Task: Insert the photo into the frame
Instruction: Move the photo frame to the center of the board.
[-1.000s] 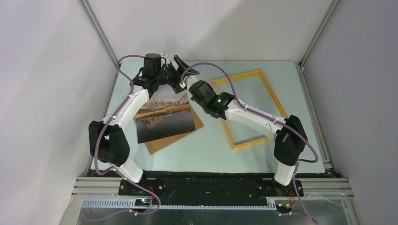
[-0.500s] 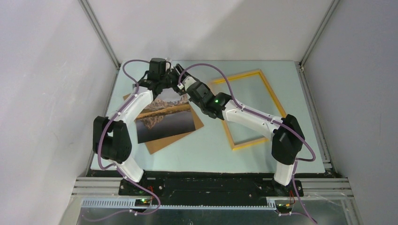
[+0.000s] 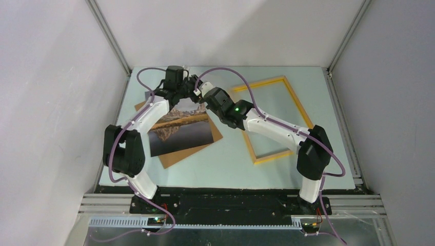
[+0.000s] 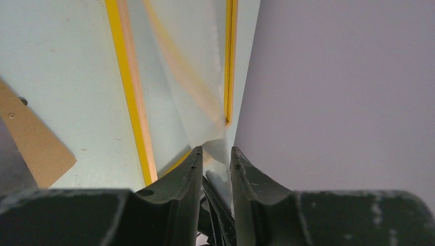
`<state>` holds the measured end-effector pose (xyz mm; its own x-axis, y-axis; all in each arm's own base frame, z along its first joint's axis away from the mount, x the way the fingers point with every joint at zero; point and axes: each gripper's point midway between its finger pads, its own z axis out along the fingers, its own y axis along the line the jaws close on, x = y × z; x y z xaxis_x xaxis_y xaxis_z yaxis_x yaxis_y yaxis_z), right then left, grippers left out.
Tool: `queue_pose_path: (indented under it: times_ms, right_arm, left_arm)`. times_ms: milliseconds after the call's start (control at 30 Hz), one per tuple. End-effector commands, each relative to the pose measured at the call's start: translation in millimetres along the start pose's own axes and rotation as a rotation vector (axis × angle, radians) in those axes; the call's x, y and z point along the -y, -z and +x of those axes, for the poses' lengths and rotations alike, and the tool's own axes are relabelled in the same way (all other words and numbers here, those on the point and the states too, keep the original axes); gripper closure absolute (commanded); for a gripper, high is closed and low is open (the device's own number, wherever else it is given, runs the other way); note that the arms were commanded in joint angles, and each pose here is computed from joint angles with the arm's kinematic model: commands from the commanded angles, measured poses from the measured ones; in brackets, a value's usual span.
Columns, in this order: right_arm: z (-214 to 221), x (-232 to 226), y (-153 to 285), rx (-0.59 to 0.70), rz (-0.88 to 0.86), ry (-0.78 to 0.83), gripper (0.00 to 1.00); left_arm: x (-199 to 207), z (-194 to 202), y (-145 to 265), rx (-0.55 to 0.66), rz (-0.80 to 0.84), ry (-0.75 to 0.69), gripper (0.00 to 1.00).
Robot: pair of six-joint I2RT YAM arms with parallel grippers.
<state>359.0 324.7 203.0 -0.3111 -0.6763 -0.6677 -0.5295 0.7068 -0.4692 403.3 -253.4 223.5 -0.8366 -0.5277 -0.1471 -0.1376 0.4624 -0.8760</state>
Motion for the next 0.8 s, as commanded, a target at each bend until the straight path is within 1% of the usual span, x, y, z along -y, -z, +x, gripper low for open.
queue_pose_path:
  times_ms: [0, 133, 200, 233, 267, 300, 333, 367, 433, 500, 533, 567, 633, 767]
  right_arm:
    - [-30, -4, 11, 0.08, -0.017, -0.063, 0.92]
    - [-31, -7, 13, 0.084, -0.023, -0.06, 0.88]
    - [-31, -8, 14, 0.084, -0.026, -0.057, 0.84]
    - [-31, -8, 15, 0.085, -0.03, -0.058, 0.82]
    - [-30, -8, 16, 0.083, -0.032, -0.062, 0.76]
    - [-31, -9, 17, 0.086, -0.039, -0.067, 0.73]
    - [-30, -9, 18, 0.084, -0.043, -0.068, 0.67]
    - [-31, -9, 20, 0.087, -0.052, -0.074, 0.64]
    - [-33, -11, 26, 0.095, -0.078, -0.088, 0.53]
    - [-34, -13, 33, 0.101, -0.114, -0.1, 0.32]
    - [-38, -14, 40, 0.116, -0.141, -0.108, 0.28]
    - [-38, -14, 44, 0.117, -0.153, -0.116, 0.22]
    - [-41, -13, 55, 0.135, -0.183, -0.13, 0.15]
    - [-48, 4, 82, 0.192, -0.216, -0.176, 0.11]
  left_arm:
    - [11, 2, -6, 0.0, 0.052, -0.021, 0.71]
    - [10, 2, -7, -0.001, 0.057, -0.022, 0.79]
    - [11, 2, -7, 0.001, 0.061, -0.025, 0.85]
    - [11, 2, -7, 0.002, 0.061, -0.025, 0.9]
    - [11, 2, -6, 0.005, 0.063, -0.025, 0.92]
    - [10, 2, -5, 0.007, 0.062, -0.027, 0.97]
    - [11, 1, -5, 0.011, 0.063, -0.029, 0.99]
    - [11, 2, -4, 0.013, 0.064, -0.033, 1.0]
    - [10, 2, -3, 0.018, 0.063, -0.043, 1.0]
    - [8, 1, -1, 0.026, 0.058, -0.055, 1.0]
    - [8, 2, -1, 0.028, 0.057, -0.06, 1.0]
    - [7, 1, 0, 0.033, 0.056, -0.073, 1.0]
    - [8, 0, 3, 0.042, 0.058, -0.106, 1.0]
    - [11, -6, 11, 0.067, 0.061, -0.182, 1.0]
